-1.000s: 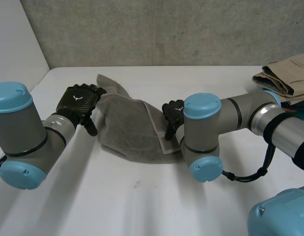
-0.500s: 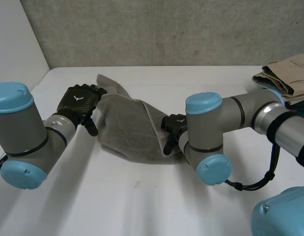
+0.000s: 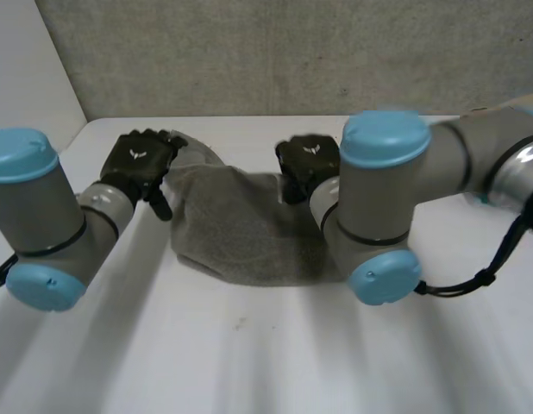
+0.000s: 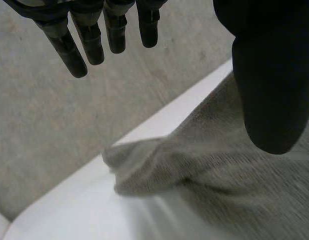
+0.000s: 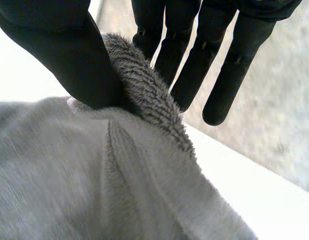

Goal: Fold the laundry.

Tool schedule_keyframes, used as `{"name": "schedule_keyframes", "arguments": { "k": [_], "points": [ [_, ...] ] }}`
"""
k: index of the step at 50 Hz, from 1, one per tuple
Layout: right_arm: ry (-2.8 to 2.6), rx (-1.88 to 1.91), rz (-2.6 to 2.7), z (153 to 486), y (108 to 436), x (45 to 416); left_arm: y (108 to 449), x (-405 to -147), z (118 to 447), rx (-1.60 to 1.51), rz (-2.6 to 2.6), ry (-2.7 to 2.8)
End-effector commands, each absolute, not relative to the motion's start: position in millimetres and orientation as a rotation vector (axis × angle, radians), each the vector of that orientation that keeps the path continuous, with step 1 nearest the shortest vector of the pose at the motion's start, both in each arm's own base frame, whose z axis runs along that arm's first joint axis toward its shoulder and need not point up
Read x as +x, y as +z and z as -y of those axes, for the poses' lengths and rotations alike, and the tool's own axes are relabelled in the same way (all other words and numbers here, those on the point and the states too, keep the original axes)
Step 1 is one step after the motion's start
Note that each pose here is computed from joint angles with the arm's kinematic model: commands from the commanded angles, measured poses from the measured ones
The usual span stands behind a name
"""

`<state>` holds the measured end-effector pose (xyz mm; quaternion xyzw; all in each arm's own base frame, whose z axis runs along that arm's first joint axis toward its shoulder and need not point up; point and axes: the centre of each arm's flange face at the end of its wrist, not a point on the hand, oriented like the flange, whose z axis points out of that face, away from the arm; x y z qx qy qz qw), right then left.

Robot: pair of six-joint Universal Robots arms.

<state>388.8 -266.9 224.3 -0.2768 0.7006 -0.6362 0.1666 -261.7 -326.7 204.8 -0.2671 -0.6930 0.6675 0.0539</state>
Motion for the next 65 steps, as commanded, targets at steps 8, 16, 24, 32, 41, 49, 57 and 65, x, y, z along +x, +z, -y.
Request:
{"name": "schedule_keyframes", "arguments": {
  "k": [8, 16, 24, 32, 41, 49, 57, 65],
  "points": [
    [-1.885, -0.900, -1.609, 179, 354, 359, 197, -296, 377, -0.943, 2.032, 1.917],
    [-1.874, -0.917, -1.520, 155, 376, 347, 179, -308, 386, -0.991, 2.026, 1.800],
    [-2.035, -0.806, -1.643, 220, 368, 340, 247, -299, 413, -0.814, 1.951, 2.127],
    [-2.426, -0.564, -1.423, 287, 388, 357, 401, -296, 407, -0.464, 1.341, 2.629],
    [-2.655, -0.410, -1.162, 299, 401, 361, 428, -284, 394, -0.354, 1.263, 2.695],
    [-2.512, -0.578, -1.391, 296, 341, 358, 344, -265, 365, -0.538, 1.782, 2.458],
    [-2.288, -0.780, -1.694, 290, 260, 343, 233, -256, 316, -0.846, 2.132, 2.105],
    [-2.154, -0.896, -1.904, 286, 202, 325, 159, -256, 298, -0.969, 2.242, 1.833]
  ]
}}
